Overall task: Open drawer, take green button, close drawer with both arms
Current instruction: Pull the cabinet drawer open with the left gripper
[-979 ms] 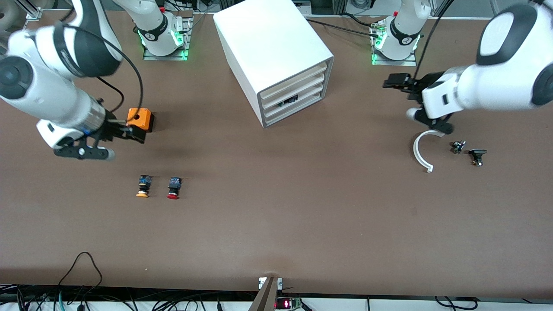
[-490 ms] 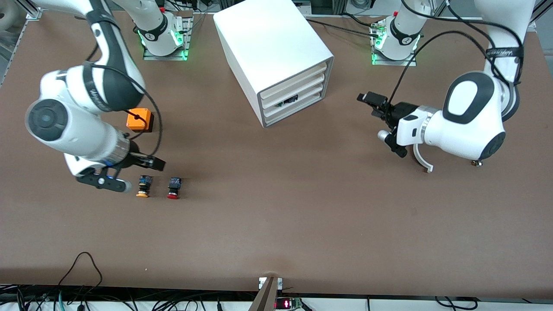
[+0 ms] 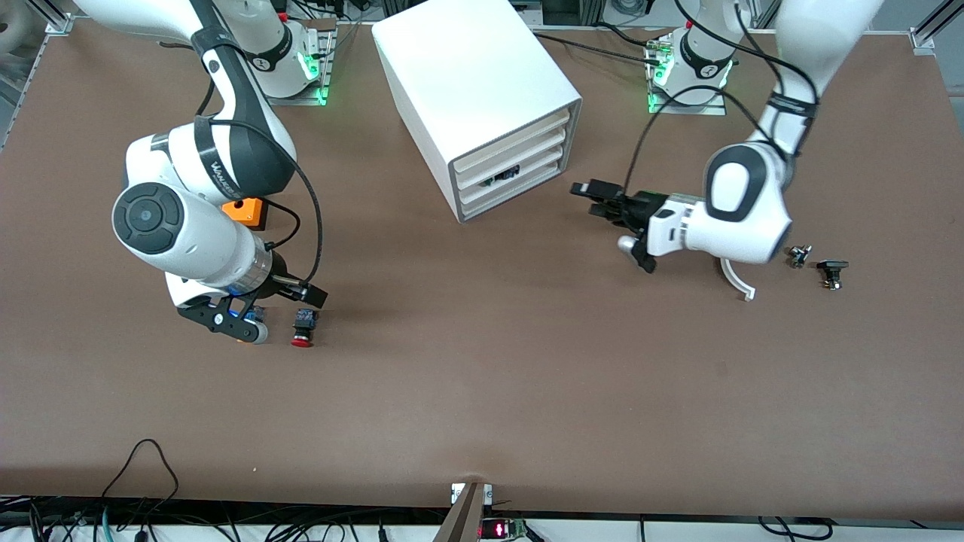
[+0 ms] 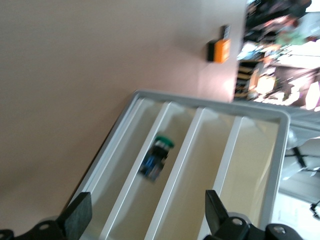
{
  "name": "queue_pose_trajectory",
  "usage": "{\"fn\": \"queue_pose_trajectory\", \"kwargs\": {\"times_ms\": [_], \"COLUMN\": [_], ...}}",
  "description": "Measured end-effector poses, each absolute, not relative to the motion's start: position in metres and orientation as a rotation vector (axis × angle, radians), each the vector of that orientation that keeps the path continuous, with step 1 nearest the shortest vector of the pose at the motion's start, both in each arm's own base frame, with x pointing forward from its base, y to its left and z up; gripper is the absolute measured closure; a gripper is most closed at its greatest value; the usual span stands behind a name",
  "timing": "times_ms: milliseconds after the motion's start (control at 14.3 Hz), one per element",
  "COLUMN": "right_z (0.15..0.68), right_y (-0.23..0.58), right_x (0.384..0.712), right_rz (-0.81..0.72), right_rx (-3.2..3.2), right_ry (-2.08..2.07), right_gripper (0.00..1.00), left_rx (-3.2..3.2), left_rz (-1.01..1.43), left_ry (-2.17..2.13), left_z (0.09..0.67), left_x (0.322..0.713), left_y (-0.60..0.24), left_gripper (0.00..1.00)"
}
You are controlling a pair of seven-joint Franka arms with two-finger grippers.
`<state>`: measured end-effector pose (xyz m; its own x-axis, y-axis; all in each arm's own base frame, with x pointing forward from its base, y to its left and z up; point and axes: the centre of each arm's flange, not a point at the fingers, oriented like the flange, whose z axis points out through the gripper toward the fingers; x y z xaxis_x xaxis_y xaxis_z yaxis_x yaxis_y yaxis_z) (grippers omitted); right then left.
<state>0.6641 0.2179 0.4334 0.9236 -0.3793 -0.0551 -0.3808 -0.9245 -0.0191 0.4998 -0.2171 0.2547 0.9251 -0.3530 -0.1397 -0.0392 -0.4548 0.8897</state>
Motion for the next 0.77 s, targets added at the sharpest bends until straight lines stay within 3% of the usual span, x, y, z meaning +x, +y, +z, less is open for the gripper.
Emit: {"fn": "queue_pose_trajectory", "kwargs": {"times_ms": [140,280,420,560,770], "right_z": [0.444,0.450,0.453,0.459,0.464], "right_y": [0.228,0.247,0.272,0.287,0.302], "right_x": [0.662,0.655,0.646,0.641,0.637], "right_rz": [0.079,0.085,0.090,0.108,0.120], "right_rx": [-3.030,-3.012,-2.993,-2.950,-2.904], "right_ry": [0.644,0.693,0.747,0.803,0.875], "right_gripper": [0.00,0.00,0.00,0.00,0.00], "left_rx": [1.954,1.924,1.893,1.874,1.852], "left_rz": [-0.316,-0.298,-0.282,-0.293,-0.326], "left_ry": [-0.278,-0.299,-0.313,-0.321,-0.343], "left_z": [0.229,0.207,0.187,0.174,0.166], "left_x": [0.476,0.459,0.447,0.437,0.425], "left_y": [-0.225,-0.221,-0.219,-0.223,-0.237], "left_gripper": [0.03,0.16,0.19,0.33,0.41]}}
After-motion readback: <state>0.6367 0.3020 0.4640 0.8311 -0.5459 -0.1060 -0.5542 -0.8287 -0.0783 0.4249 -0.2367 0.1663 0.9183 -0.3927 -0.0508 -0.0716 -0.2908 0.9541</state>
